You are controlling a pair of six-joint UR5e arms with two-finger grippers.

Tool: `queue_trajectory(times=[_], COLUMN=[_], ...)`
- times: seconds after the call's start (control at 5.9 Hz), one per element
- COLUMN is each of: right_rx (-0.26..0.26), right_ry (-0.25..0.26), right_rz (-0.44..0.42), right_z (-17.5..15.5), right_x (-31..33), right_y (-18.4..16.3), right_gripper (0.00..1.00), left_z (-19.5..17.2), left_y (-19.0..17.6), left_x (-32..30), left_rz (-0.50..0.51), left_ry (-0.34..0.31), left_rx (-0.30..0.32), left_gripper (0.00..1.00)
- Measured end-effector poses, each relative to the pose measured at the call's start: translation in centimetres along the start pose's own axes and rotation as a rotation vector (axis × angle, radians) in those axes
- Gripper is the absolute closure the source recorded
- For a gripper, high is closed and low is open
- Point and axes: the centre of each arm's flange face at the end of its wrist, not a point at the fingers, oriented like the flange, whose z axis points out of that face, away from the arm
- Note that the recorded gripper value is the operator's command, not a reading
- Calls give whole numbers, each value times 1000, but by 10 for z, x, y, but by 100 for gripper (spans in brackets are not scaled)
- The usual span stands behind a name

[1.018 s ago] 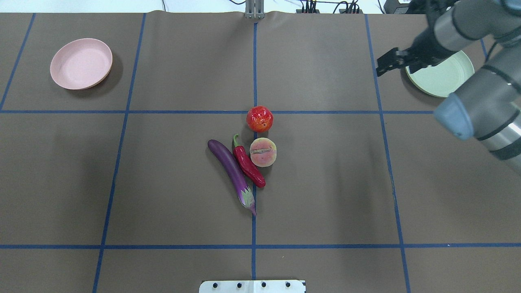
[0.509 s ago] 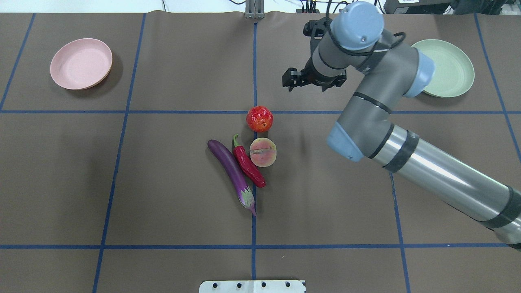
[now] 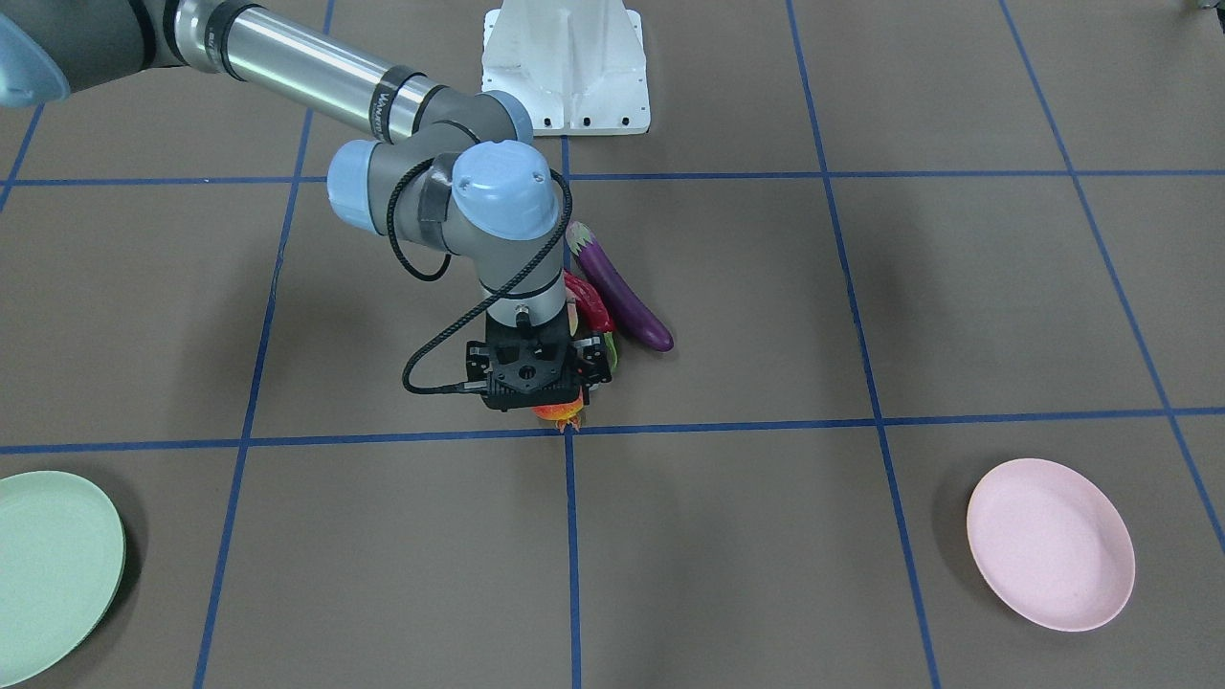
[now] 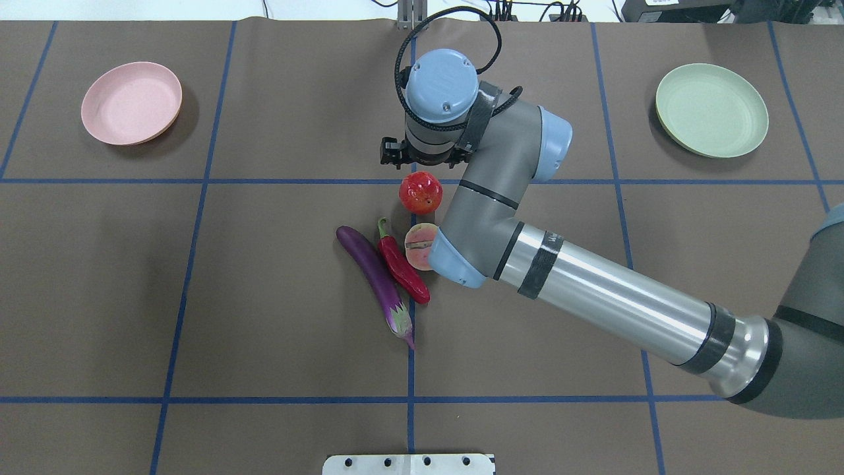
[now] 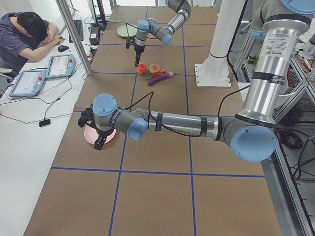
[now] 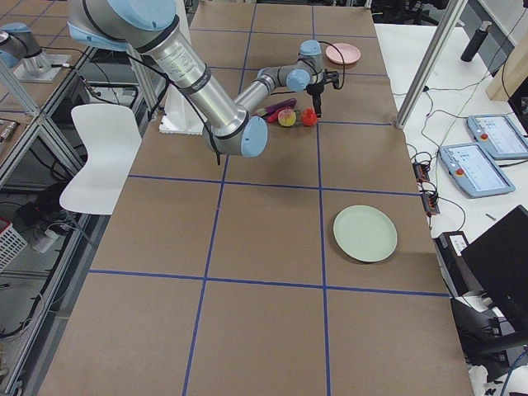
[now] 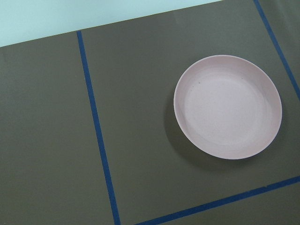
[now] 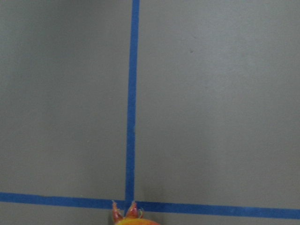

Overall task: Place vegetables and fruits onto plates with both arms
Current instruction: 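Move the right gripper over the red pomegranate and lower, then close the right gripper on the pomegranate and lift it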

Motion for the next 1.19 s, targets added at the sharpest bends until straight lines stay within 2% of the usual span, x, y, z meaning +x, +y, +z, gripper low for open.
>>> queue_trajectory(times=[0.34, 0.51, 0.68, 1.02, 1.19], right_rx=[-13, -28, -42, -39, -28], right_ry=[37, 66, 90, 92, 71], right_rz=[-36, -78, -121, -134, -108], right_z=[23, 32, 37, 31, 12], right_x=[-11, -7, -3, 1, 15], right_y=[22, 25, 26, 17, -11], right_gripper=[4, 21, 99, 100, 100], left_z=[-1, 0, 0, 0, -1], left_y=[0, 0, 0, 0, -1], left_x=[0, 0, 0, 1, 1], left_rz=[0, 0, -1, -1, -1], left_ry=[0, 0, 0, 0, 0], left_rx=[1, 1, 1, 1, 2], left_gripper=[0, 0, 0, 0, 0])
